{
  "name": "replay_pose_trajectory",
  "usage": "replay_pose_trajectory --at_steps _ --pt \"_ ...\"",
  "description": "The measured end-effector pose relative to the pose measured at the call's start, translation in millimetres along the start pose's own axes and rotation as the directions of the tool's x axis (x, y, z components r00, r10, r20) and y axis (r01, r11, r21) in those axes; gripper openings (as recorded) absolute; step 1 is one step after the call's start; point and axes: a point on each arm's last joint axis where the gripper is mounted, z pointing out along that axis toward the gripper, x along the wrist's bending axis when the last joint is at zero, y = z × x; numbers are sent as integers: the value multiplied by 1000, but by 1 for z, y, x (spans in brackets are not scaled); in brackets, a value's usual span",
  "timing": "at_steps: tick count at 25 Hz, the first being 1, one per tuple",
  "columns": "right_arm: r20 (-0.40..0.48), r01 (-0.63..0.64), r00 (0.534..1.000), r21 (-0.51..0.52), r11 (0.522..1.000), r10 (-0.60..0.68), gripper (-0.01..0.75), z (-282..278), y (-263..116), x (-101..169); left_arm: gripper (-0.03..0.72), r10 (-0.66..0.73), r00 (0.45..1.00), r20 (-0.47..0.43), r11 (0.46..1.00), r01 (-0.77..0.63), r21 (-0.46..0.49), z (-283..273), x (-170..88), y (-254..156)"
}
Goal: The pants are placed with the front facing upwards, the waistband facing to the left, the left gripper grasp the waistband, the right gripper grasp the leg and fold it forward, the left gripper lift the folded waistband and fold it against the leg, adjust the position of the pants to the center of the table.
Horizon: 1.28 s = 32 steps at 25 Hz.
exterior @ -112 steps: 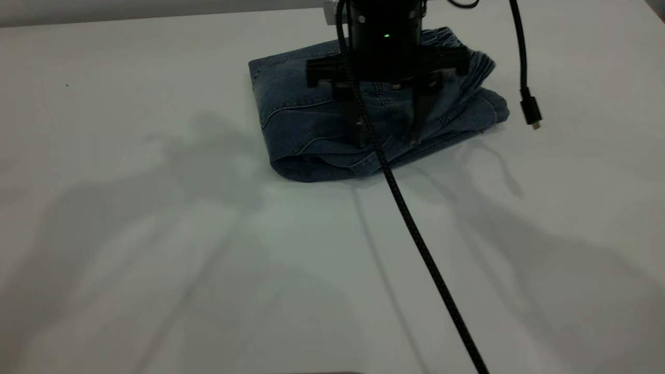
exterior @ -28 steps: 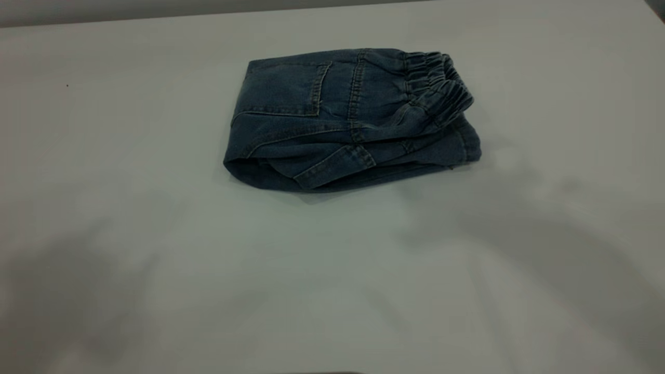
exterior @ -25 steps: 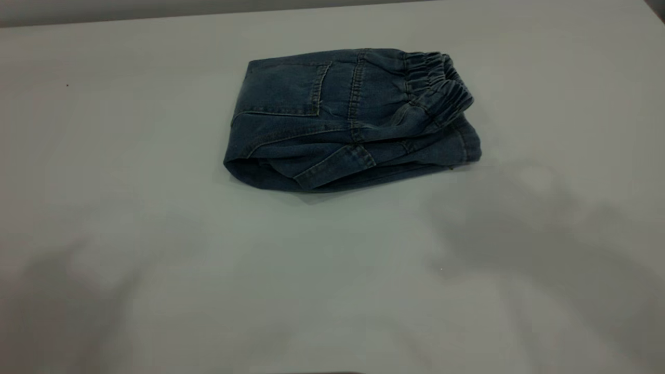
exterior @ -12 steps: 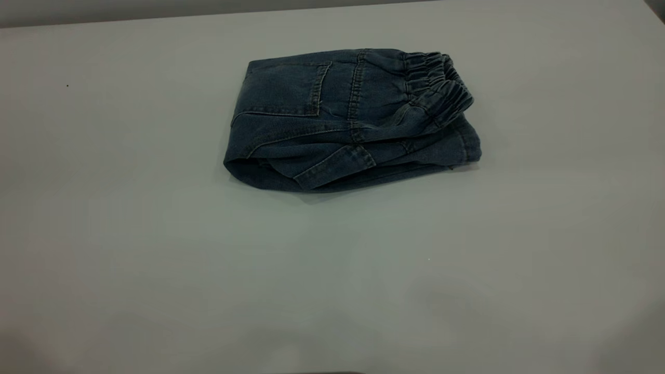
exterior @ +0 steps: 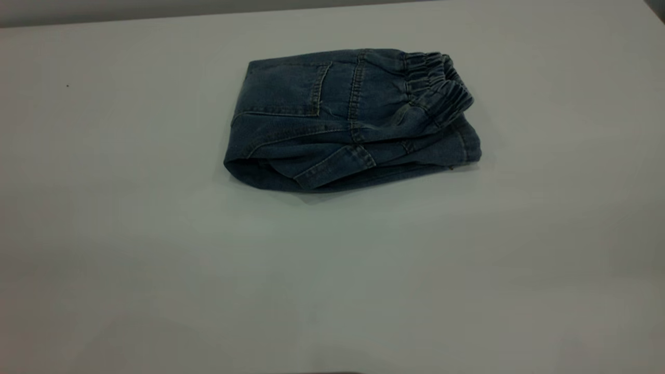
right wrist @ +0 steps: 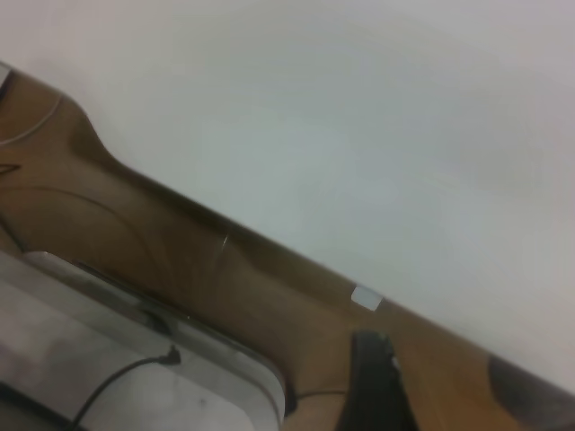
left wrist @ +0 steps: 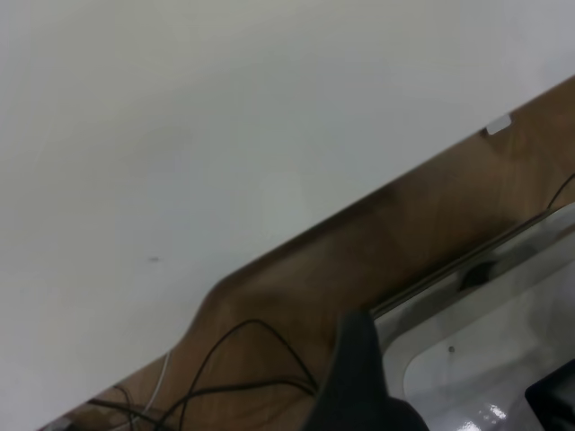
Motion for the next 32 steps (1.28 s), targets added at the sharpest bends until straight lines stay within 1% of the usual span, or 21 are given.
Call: replay_pose_trajectory --at_steps 4,7,10,15,32 --pt "-3 1 1000 -72 997 -1 418 -7 -8 -2 538 -2 1000 -2 1000 2 -9 4 -2 -14" --pt "-6 1 1000 -100 995 -1 418 -10 -10 -2 538 0 1000 -11 1000 0 -24 4 -3 -20" --pt "-8 1 1000 -112 994 -2 418 -12 -12 -2 538 5 999 -41 999 -7 -34 5 0 -25" --pt "-10 1 1000 -123 992 -2 418 -13 -13 -2 538 -28 997 -75 999 25 -41 10 3 -26" --pt "-5 3 1000 -132 991 -4 418 -14 -14 -3 538 -34 996 -77 998 31 -47 10 3 -26"
